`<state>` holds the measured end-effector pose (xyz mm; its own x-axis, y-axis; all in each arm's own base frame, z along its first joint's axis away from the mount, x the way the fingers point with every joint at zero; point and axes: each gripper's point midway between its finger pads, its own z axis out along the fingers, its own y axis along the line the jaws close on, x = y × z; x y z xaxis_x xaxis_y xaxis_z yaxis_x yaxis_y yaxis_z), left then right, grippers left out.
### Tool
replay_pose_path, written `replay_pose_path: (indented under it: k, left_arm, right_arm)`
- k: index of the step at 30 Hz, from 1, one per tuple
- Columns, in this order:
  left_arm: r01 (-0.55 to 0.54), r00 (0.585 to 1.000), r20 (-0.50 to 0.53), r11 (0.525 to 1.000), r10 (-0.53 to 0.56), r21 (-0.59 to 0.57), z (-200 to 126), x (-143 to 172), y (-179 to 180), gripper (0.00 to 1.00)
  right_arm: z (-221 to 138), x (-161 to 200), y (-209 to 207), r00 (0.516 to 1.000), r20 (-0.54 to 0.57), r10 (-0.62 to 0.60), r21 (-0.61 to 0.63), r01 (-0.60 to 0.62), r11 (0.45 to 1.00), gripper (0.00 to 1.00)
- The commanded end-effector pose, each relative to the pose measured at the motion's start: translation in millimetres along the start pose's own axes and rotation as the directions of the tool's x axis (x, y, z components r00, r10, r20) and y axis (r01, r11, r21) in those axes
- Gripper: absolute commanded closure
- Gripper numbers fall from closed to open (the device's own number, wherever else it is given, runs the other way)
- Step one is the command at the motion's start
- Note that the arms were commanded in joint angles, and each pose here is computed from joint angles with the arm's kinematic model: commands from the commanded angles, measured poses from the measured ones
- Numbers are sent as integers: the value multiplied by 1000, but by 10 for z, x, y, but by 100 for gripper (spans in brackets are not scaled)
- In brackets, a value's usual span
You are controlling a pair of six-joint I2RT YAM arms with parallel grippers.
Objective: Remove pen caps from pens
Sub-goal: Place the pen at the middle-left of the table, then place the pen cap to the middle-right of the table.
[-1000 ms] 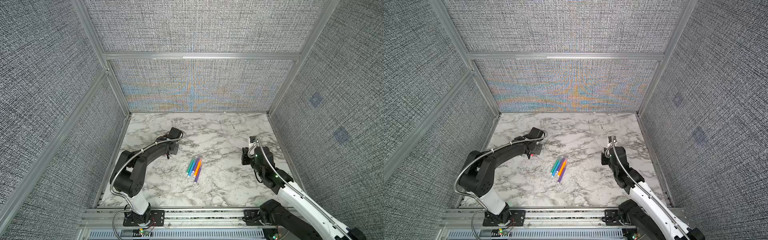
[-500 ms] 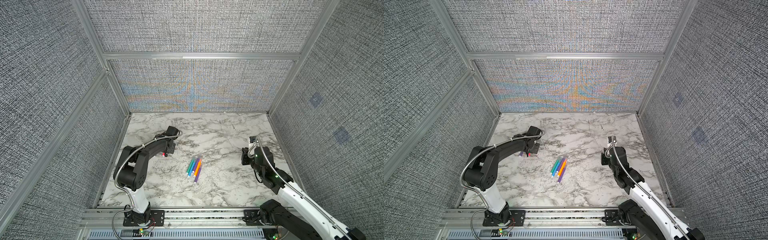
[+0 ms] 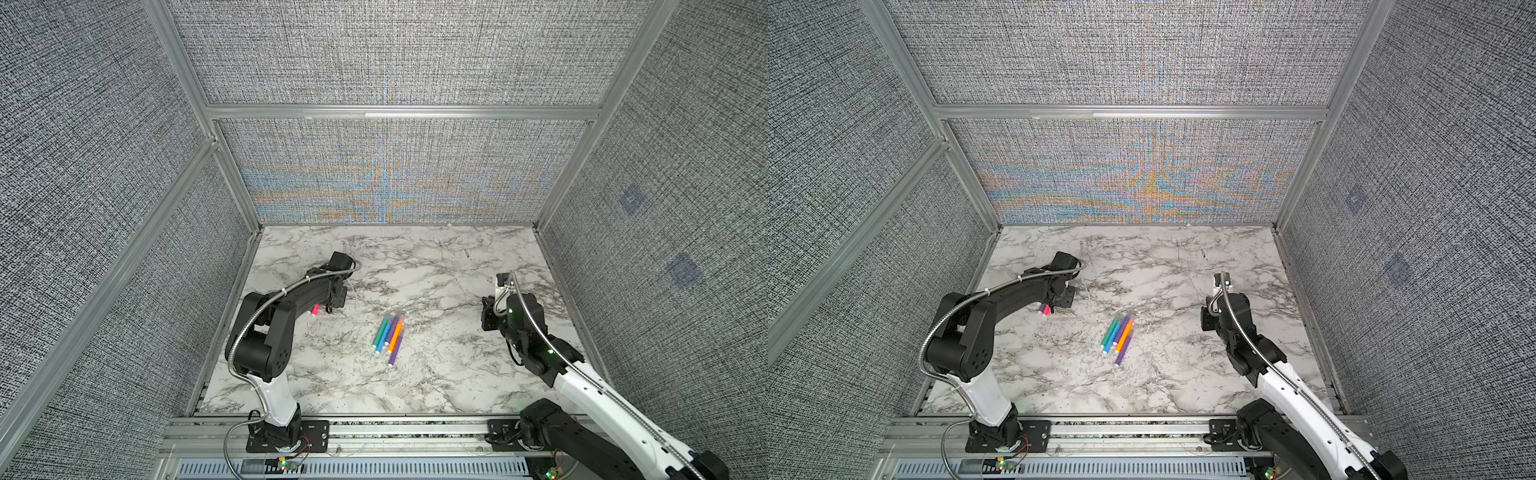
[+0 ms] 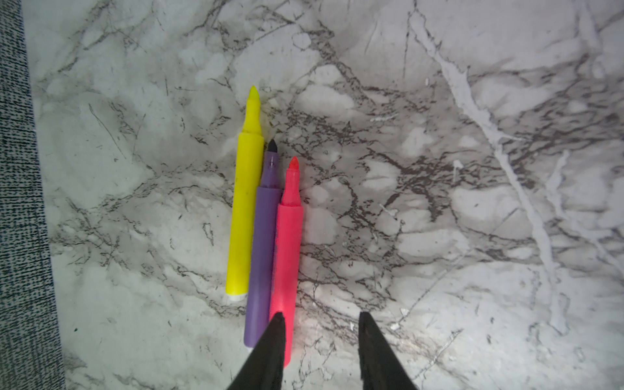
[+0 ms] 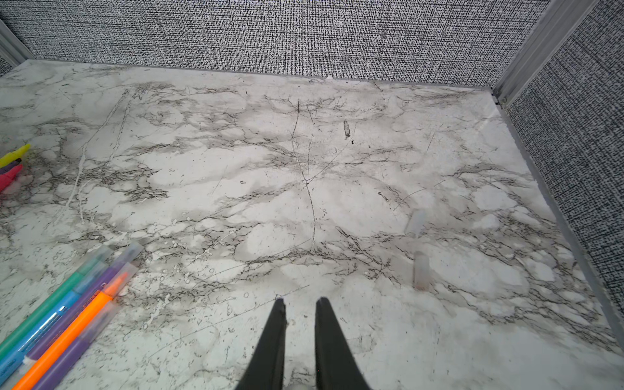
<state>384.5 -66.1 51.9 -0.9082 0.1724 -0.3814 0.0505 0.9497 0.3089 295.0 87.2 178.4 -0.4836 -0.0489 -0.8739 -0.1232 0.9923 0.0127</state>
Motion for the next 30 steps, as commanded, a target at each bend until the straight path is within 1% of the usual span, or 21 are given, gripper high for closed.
replay_pose_path:
  k: [1,4,7,9,11,14,16,20,24,30]
  left_arm:
    - [21,999,44,1000,-22,22,-101,-81,8,63]
    - [54,989,132,995,-66,88,-323,-185,-3,62]
    - [67,965,235,974,-119,216,-652,-281,-80,60]
    - [56,942,296,947,-155,317,-901,-322,-158,59]
    - [37,919,348,919,-185,393,-1123,-338,-205,58]
    - [4,885,410,883,-222,470,-1423,-329,-241,57]
    - [-12,873,430,870,-231,493,-1537,-303,-249,56]
    - [-48,857,457,847,-236,529,-1693,-240,-304,55]
    - [-70,848,475,839,-234,540,-1762,-175,-357,55]
    - [-99,843,490,832,-221,545,-1825,-120,-438,54]
  right_arm:
    - [38,-42,-19,1000,14,17,7,-17,1000,100]
    - [153,34,-66,999,-35,29,8,-29,1000,100]
    - [308,84,-164,994,-100,43,28,-40,999,100]
    - [423,104,-247,986,-165,32,59,-22,998,100]
    - [516,105,-329,973,-231,15,95,7,995,100]
    - [683,57,-437,952,-305,-15,133,58,989,100]
    - [814,-38,-485,941,-336,-29,144,82,986,100]
    - [1083,29,-572,895,-443,-50,173,139,975,100]
    - [1285,279,-696,837,-543,-67,203,209,957,100]
    - [1489,621,-776,795,-604,-48,203,213,956,100]
